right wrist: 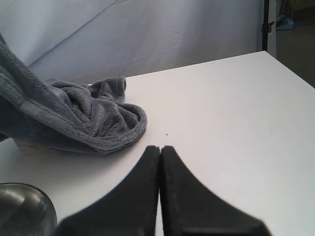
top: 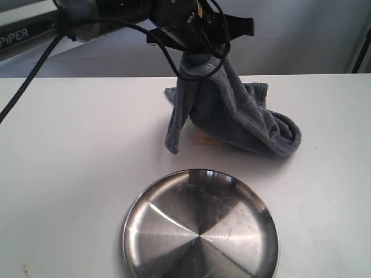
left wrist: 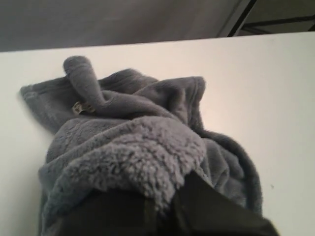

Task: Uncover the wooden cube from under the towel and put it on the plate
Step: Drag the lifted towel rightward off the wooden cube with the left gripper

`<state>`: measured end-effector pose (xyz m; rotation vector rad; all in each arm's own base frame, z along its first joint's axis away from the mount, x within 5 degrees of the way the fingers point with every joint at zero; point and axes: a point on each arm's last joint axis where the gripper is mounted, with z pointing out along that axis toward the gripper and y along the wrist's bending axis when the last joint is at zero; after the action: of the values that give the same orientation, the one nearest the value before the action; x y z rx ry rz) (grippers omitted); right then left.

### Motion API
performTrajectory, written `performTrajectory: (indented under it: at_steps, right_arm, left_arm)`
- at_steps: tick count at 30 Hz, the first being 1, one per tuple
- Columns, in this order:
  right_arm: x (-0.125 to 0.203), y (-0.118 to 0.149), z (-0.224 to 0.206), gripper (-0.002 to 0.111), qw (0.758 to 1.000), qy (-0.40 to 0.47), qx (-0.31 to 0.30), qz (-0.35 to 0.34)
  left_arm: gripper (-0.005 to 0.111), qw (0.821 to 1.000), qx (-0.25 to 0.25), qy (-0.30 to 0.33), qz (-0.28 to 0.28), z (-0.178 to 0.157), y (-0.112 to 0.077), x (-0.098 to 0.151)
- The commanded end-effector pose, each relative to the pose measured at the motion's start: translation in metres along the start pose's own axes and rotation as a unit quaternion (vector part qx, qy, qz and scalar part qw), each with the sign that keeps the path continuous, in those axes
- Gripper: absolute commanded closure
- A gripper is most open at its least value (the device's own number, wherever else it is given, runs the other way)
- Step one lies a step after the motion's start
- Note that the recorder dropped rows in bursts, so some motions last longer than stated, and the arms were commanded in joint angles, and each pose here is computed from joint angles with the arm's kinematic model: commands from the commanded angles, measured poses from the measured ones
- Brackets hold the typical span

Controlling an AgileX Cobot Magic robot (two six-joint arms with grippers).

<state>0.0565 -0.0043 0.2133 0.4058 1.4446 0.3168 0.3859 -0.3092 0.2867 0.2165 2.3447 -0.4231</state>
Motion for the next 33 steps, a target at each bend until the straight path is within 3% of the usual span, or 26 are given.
performTrajectory:
  at_steps: [1, 8, 15, 19, 25, 33]
  right_arm:
    - [0.002, 0.0, 0.0, 0.105, 1.0, 0.004, 0.0, 0.004]
    - [0.002, 0.0, 0.0, 0.105, 1.0, 0.004, 0.0, 0.004]
    - [0.002, 0.0, 0.0, 0.105, 1.0, 0.004, 0.0, 0.004]
    - [0.002, 0.0, 0.0, 0.105, 1.0, 0.004, 0.0, 0.004]
    - [0.002, 0.0, 0.0, 0.105, 1.0, 0.004, 0.0, 0.004]
    - [0.002, 0.0, 0.0, 0.105, 1.0, 0.004, 0.0, 0.004]
  left_arm:
    - [0.107, 0.996, 0.051, -0.07, 0.005, -0.016, -0.016, -0.018]
    - [0.107, 0.985, 0.099, -0.143, 0.004, -0.029, -0.027, -0.039]
    - [0.107, 0.968, 0.17, -0.185, -0.004, -0.03, -0.057, -0.034]
    - [0.107, 0.955, 0.224, -0.194, 0.016, -0.026, -0.098, -0.01]
    - [0.107, 0.939, 0.291, -0.179, 0.047, 0.0, -0.156, 0.049]
    - [0.107, 0.947, 0.292, -0.102, 0.084, 0.031, -0.189, 0.119]
